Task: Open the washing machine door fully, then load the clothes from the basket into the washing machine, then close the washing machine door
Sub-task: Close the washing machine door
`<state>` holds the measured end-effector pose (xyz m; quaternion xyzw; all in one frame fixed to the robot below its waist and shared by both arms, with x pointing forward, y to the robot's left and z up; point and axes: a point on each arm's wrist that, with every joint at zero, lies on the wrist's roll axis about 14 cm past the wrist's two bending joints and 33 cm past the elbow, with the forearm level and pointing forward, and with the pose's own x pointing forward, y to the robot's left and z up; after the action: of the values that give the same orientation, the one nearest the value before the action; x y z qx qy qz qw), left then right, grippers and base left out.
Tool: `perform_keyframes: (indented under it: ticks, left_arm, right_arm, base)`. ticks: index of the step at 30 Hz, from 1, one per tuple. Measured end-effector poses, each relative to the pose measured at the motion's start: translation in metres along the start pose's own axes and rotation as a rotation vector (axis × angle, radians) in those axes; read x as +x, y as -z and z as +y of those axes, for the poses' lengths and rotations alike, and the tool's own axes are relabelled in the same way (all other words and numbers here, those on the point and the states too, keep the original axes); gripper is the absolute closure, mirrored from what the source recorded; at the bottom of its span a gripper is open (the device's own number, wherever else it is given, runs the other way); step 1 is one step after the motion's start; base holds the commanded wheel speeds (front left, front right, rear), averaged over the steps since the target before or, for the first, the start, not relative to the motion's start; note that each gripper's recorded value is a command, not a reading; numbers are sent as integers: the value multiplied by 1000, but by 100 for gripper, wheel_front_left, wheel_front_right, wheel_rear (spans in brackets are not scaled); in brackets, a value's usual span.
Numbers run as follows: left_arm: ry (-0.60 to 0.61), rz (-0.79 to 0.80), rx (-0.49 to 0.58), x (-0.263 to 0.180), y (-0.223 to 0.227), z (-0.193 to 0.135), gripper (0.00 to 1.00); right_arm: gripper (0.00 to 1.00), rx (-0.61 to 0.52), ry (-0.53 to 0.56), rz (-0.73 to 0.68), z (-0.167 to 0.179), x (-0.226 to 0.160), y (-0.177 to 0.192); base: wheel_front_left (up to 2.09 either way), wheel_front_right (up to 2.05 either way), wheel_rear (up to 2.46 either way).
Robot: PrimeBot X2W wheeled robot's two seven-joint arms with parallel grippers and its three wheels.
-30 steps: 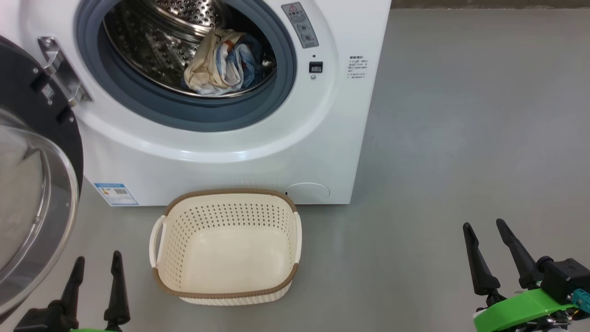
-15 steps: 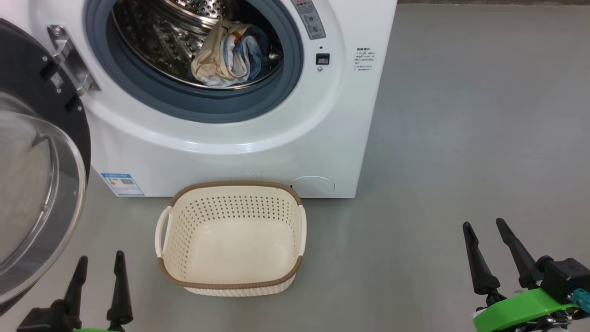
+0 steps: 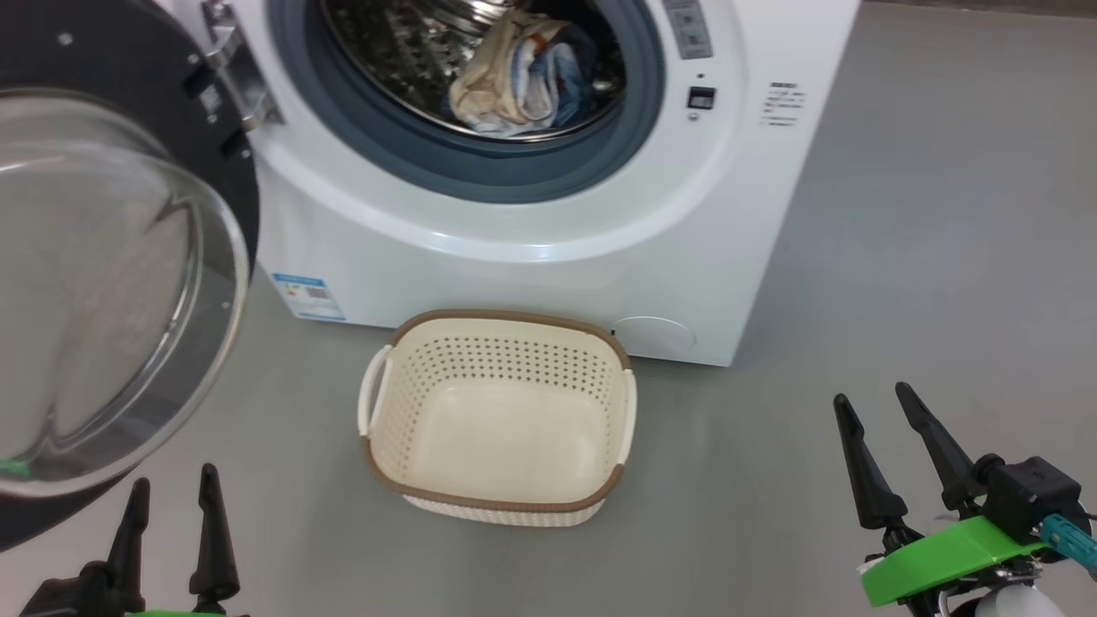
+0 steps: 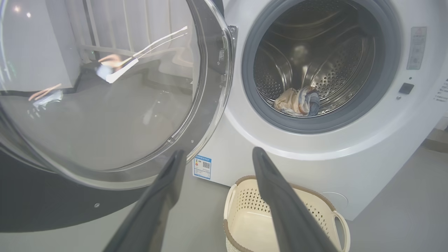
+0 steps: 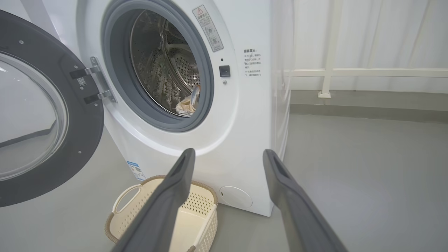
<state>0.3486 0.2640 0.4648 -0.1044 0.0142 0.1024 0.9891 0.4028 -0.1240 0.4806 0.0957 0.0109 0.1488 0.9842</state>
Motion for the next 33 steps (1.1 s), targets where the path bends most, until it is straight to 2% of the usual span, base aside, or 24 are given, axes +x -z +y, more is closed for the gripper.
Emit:
perform_keyframes:
  ticks: [6, 11, 21, 33]
  left_arm:
    - [-81, -11, -7, -13, -4, 24, 0]
    - [-197, -32, -25, -34, -9, 57, 0]
    - [-351, -67, -30, -71, -20, 99, 0]
    - [-480, -105, -37, -111, -30, 131, 0]
  right_arm:
    - [0, 0, -100, 4, 29, 22, 2]
    - [0, 1, -225, 20, 67, 43, 9]
    - [0, 17, -387, 65, 121, 56, 27]
    - [0, 18, -513, 88, 163, 66, 37]
  base:
    - [0, 0, 0]
    - [0, 0, 0]
    - [0, 0, 0]
    - [0, 0, 0]
